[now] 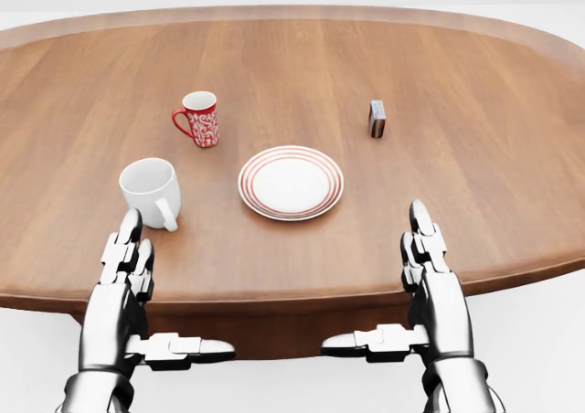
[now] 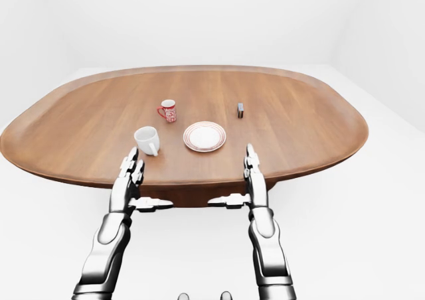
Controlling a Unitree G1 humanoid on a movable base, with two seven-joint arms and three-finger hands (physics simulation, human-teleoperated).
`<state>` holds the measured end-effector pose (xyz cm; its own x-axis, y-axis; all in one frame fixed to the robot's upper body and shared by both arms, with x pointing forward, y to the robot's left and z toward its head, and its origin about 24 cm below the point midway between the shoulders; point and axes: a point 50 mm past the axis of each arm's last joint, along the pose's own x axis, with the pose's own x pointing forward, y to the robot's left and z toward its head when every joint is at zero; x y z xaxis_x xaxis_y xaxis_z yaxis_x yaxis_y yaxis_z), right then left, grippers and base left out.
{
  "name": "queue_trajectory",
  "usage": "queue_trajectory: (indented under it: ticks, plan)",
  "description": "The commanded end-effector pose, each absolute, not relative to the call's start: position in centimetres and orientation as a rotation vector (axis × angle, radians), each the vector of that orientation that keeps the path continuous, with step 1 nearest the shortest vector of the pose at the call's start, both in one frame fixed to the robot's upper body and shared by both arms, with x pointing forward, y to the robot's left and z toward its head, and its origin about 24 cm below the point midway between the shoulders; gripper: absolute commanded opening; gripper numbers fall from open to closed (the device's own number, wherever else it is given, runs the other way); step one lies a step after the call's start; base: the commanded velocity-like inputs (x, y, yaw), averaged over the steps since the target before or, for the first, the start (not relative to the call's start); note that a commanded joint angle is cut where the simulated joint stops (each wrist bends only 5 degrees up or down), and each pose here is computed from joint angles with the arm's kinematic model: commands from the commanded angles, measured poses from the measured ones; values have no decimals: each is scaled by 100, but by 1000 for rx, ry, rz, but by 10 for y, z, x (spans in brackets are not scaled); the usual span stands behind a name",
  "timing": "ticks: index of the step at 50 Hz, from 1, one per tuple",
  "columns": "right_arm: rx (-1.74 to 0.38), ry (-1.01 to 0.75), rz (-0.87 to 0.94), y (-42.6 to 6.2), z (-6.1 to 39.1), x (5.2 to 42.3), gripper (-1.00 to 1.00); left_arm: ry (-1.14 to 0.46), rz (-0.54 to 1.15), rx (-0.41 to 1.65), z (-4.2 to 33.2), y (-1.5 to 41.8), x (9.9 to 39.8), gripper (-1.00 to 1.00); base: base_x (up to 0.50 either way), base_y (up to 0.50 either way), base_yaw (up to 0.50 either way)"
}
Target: Put the white mug on the plate.
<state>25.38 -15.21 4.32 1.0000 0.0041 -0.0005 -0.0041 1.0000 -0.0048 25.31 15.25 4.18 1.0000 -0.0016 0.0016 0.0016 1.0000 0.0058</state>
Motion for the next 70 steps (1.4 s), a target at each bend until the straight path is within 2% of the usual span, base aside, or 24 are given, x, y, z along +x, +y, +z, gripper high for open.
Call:
queue_trajectory:
  ticks: [1, 11, 16, 17, 24, 25, 30, 33, 48, 70]
  plan:
    - [-17, -2, 9, -158, 50, 252, 100, -7, -2, 19, 45, 159, 251, 100, 0, 0, 0]
    - [-18, -30, -33, -168, 61, 250, 100, -20, 12, 24, 53, 165, 251, 100, 0, 0, 0]
    - [-36, -234, -133, -190, 108, 233, 100, -116, 78, 89, 82, 182, 248, 100, 0, 0, 0]
    - [-48, -306, -175, -200, 125, 223, 100, -191, 87, 64, 99, 187, 244, 100, 0, 0, 0]
    - [-74, -559, -289, -226, 178, 181, 100, -370, 191, 50, 140, 214, 229, 100, 0, 0, 0]
    - [-98, -653, -325, -233, 197, 164, 100, -446, 241, 77, 157, 223, 219, 100, 0, 0, 0]
    - [-124, -833, -397, -245, 227, 127, 100, -699, 348, 80, 208, 245, 187, 100, 0, 0, 0]
    - [-118, -897, -423, -249, 236, 113, 100, -759, 383, 57, 218, 252, 177, 100, 0, 0, 0]
    - [-150, -803, -460, -256, 223, 119, 100, -715, 388, 44, 210, 249, 184, 100, 0, 2, 0]
    - [-159, -780, -472, -261, 219, 121, 100, -748, 388, 37, 215, 248, 180, 100, 0, 49, 0]
